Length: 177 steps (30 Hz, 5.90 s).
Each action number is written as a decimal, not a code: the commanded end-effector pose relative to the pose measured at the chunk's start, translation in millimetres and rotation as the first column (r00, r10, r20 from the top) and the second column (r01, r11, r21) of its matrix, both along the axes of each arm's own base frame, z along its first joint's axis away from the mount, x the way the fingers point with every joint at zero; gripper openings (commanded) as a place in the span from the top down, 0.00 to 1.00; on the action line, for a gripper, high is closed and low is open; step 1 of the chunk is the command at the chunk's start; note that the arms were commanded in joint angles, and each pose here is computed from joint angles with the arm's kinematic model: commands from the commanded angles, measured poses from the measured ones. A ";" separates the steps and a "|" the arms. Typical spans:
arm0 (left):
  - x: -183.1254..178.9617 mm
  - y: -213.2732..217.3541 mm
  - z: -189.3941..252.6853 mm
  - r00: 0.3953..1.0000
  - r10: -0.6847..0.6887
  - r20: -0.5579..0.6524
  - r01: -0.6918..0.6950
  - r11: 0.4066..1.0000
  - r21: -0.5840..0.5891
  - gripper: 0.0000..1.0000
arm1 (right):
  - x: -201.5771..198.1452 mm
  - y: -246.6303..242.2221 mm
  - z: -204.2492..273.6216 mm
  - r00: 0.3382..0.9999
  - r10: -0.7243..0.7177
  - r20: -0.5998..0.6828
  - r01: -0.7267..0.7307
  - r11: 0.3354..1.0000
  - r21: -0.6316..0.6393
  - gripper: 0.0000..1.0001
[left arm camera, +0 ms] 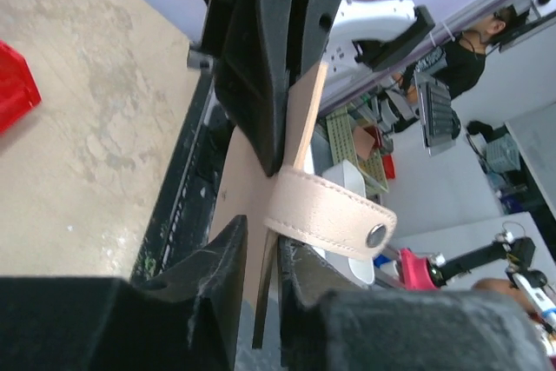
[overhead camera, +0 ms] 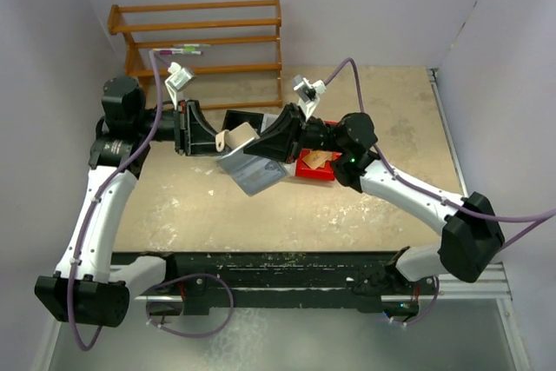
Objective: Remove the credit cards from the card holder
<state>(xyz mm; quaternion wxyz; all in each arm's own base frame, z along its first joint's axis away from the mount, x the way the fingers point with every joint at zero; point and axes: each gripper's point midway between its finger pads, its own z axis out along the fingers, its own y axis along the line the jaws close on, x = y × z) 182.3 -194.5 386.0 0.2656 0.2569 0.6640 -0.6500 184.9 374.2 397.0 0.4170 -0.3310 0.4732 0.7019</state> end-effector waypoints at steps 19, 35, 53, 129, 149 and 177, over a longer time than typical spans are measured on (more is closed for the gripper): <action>-6.0 12.2 -18.1 0.922 0.053 0.384 -0.116 0.983 0.144 0.38 | 23.2 4.2 8.7 0.946 -0.163 -0.280 0.107 0.973 -0.206 1.00; -2.4 7.8 -34.2 0.965 0.078 0.252 -0.107 0.989 0.101 0.71 | 23.8 14.7 1.5 0.904 -0.099 -0.416 0.024 0.983 -0.181 1.00; -3.1 3.0 -25.3 1.000 0.024 0.012 -0.024 0.999 0.037 1.00 | -11.7 5.2 -35.0 0.975 0.133 -0.179 -0.185 0.931 -0.314 0.42; 25.7 11.3 -46.5 0.978 0.198 0.072 -0.207 0.963 0.170 1.00 | 64.3 -2.1 -41.0 0.974 0.023 -0.224 -0.067 0.979 -0.192 0.54; 10.0 6.6 -26.9 0.989 0.096 0.112 -0.105 0.991 0.079 0.40 | 77.9 -8.5 14.4 0.954 -0.080 -0.289 0.100 0.993 0.055 1.00; 48.2 17.8 -10.4 0.949 0.314 0.021 -0.311 0.948 -0.070 0.67 | 46.3 -28.4 8.7 0.876 -0.194 -0.441 0.328 0.911 0.251 1.00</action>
